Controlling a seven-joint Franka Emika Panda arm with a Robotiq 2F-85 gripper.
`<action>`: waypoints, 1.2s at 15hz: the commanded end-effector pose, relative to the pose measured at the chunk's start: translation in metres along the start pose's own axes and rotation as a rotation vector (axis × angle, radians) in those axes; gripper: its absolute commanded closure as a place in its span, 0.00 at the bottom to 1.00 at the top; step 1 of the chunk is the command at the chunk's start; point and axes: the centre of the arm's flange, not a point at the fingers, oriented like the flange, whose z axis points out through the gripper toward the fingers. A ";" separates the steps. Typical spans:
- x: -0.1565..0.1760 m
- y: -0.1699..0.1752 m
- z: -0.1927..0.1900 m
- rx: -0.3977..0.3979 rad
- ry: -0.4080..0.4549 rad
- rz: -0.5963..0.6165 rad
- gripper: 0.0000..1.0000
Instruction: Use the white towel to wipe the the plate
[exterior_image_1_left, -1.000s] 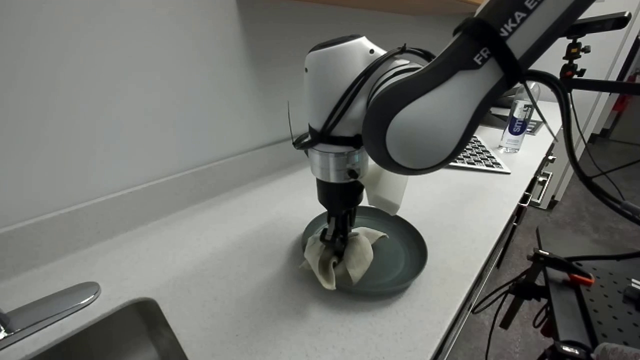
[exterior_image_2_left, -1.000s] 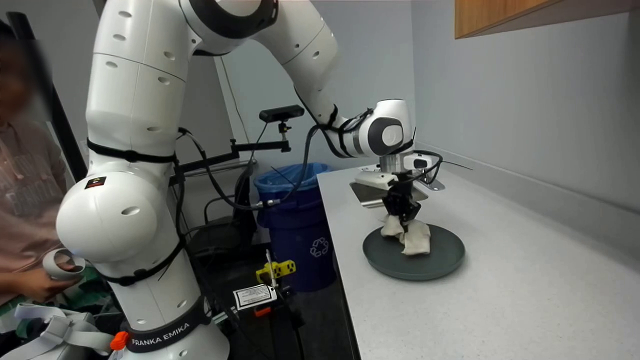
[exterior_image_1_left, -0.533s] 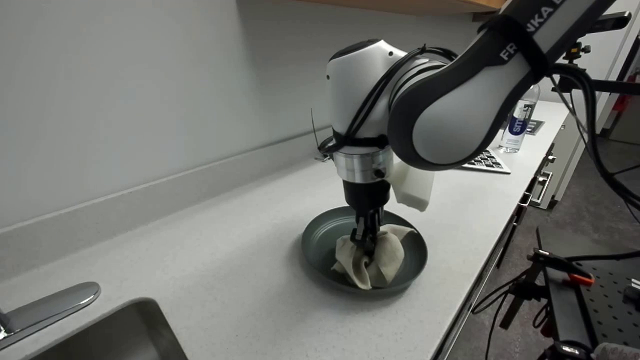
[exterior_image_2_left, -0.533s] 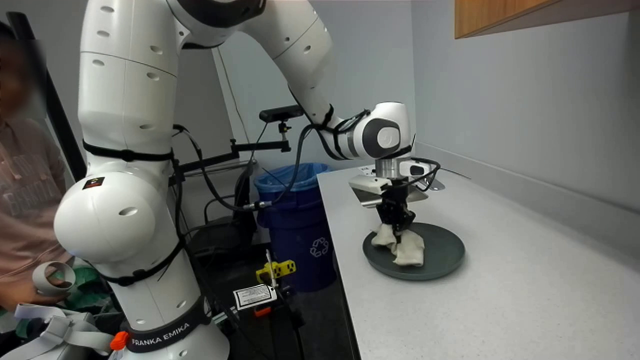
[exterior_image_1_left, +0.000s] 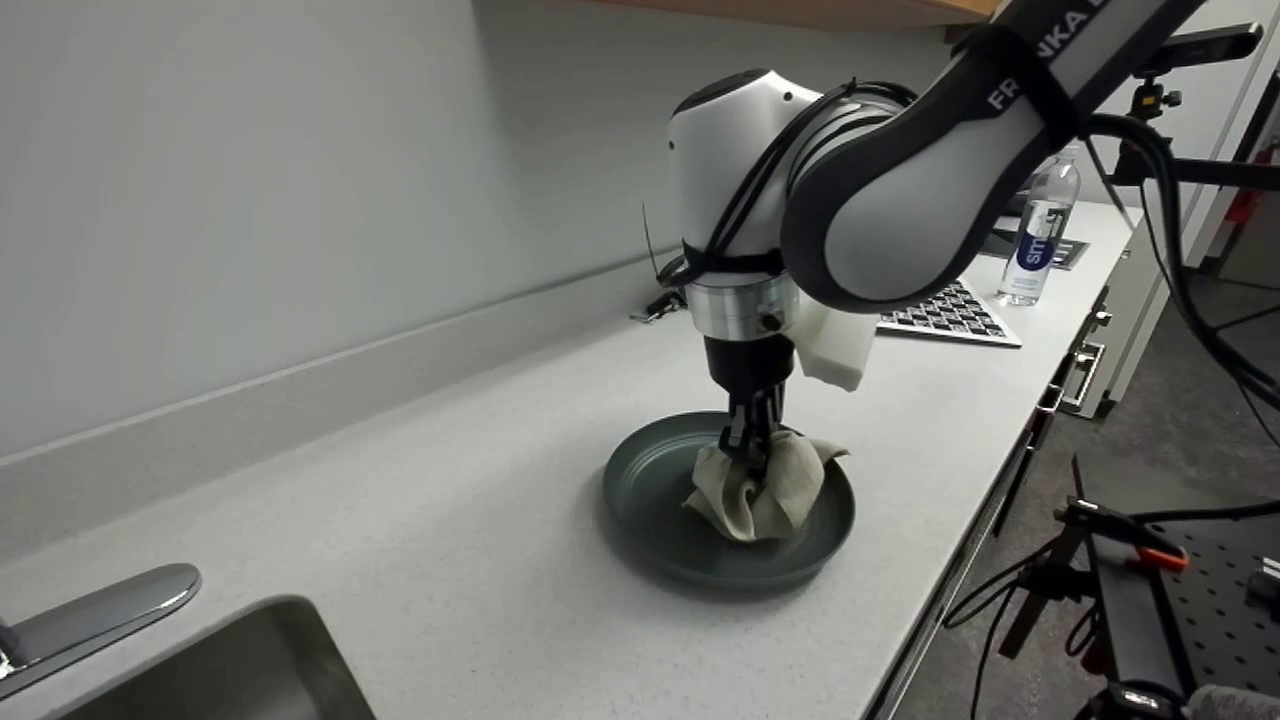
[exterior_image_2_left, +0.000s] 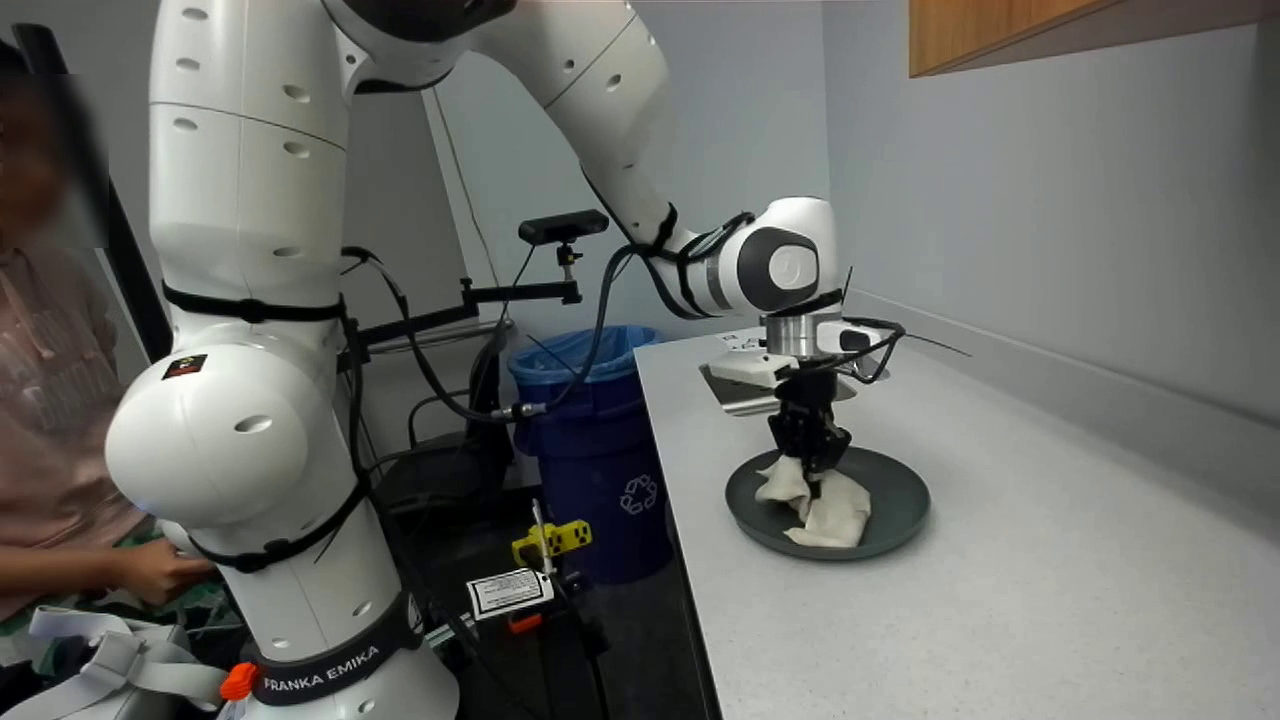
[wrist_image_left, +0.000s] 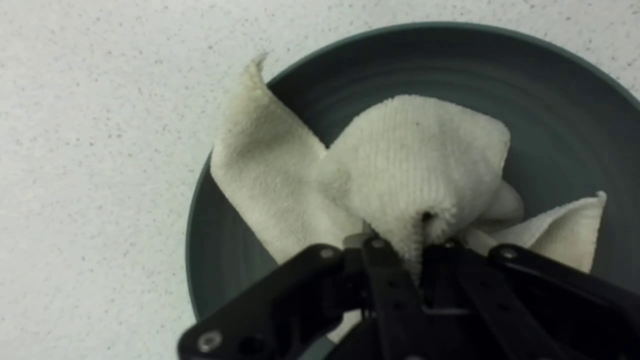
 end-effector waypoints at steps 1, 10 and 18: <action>0.028 -0.005 -0.009 -0.028 0.040 -0.016 0.97; 0.068 -0.069 -0.019 0.071 0.145 -0.125 0.97; 0.066 -0.106 -0.036 0.184 0.175 -0.216 0.97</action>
